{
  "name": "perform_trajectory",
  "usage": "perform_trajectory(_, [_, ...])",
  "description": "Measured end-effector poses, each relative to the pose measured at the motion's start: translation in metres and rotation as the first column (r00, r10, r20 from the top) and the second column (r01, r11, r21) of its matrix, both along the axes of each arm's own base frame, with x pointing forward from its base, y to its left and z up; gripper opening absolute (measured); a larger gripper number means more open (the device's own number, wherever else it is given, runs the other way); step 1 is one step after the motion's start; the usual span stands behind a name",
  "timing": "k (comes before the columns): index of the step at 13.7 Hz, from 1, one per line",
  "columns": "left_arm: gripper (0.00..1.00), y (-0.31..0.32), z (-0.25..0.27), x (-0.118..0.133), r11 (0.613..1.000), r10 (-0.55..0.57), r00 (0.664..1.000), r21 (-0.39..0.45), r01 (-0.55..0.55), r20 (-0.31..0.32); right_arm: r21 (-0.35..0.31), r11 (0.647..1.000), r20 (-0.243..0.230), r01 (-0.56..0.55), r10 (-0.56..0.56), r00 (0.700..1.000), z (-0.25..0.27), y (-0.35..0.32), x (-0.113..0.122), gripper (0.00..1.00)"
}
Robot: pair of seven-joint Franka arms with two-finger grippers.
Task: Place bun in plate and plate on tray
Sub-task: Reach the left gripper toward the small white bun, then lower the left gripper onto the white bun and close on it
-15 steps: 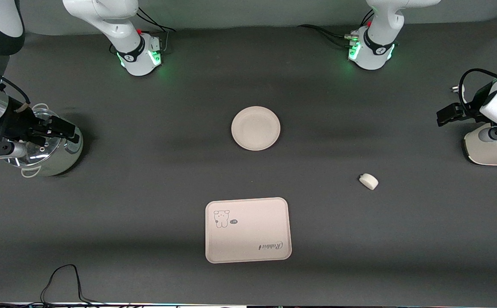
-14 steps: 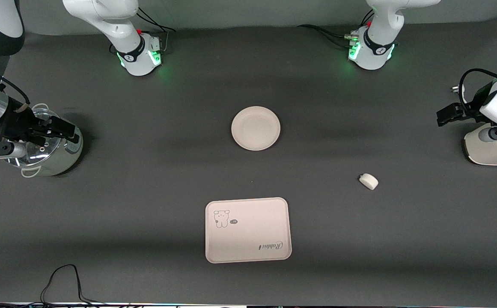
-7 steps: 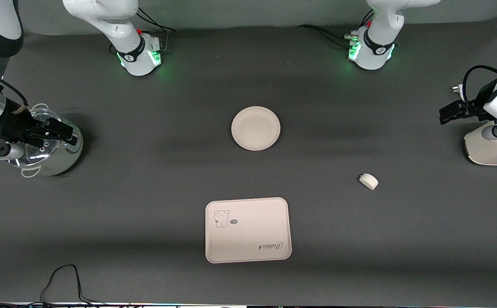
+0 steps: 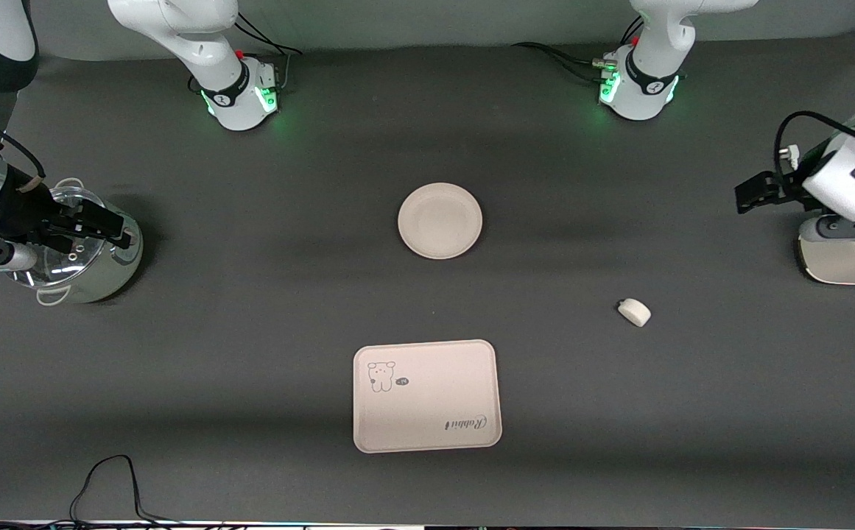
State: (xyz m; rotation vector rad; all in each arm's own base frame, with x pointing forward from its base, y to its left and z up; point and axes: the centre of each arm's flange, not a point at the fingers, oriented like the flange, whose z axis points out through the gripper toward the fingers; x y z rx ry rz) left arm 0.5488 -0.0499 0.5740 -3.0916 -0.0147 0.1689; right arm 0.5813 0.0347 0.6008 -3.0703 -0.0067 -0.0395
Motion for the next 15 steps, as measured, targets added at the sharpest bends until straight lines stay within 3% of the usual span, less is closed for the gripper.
perform_trajectory(4, [1.0, -0.06, -0.018, 0.026, 0.998, 0.056, 0.998, -0.005, -0.056, -0.01, 0.002, 1.0, 0.013, -0.011, 0.01, 1.0, 0.001, 0.007, 0.001, 1.0])
perform_trajectory(9, [1.0, -0.042, -0.064, 0.044, 0.996, 0.094, 0.994, 0.001, -0.095, -0.062, 0.003, 1.0, 0.012, -0.019, 0.019, 1.0, 0.001, 0.011, 0.001, 1.0])
perform_trajectory(15, [1.0, -0.018, -0.225, 0.062, 0.99, 0.137, 0.988, -0.016, -0.138, -0.068, 0.003, 0.998, -0.021, -0.055, 0.055, 0.998, -0.017, 0.01, 0.003, 1.0])
